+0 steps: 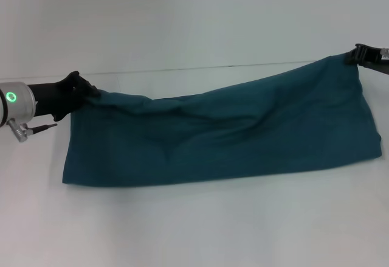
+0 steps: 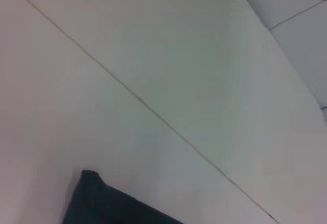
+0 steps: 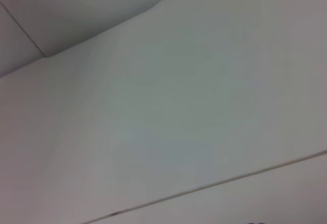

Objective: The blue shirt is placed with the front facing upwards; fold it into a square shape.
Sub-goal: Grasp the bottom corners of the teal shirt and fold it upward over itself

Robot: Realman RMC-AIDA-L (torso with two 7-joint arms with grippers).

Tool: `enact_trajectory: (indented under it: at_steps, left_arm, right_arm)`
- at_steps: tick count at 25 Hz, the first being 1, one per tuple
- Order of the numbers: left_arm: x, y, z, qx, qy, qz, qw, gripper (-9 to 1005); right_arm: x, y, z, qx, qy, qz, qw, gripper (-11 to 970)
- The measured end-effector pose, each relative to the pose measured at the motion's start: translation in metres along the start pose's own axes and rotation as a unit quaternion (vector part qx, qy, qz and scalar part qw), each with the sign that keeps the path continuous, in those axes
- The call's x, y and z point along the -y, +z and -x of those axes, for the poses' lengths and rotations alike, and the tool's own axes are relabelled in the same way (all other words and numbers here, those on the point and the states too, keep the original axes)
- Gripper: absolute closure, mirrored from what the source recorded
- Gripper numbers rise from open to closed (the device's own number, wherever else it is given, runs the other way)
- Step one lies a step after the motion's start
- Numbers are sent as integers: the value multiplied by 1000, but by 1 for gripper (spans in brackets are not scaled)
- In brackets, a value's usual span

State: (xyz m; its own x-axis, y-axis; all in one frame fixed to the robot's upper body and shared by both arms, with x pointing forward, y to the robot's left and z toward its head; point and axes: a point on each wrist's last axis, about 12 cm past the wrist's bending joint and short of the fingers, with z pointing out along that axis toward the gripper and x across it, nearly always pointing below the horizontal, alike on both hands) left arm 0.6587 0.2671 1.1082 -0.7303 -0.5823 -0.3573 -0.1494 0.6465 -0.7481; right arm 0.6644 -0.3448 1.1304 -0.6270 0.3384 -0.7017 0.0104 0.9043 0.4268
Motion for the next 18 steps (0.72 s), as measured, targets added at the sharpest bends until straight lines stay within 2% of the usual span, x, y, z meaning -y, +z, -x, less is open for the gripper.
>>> enact_trajectory:
  at_steps: [7,11,14,18]
  left_arm:
    - [-1,-1,1,8,7,-9,1000,829]
    - [-4,-4,1,25,4,-31,999,810]
    - [-7,-7,2,32,-4,-37,999,796]
    - [-10,-9,2,31,-9,-38,999,557]
  right_arm:
    - [3,-1,-2,-10,8,1,1000,929]
    - [9,-3,-4,-12,14,-3,1000,928]
    - [11,-5,-2,-10,13,-5,1000,720]
    - [16,-9,5,-6,11,-9,1000,643]
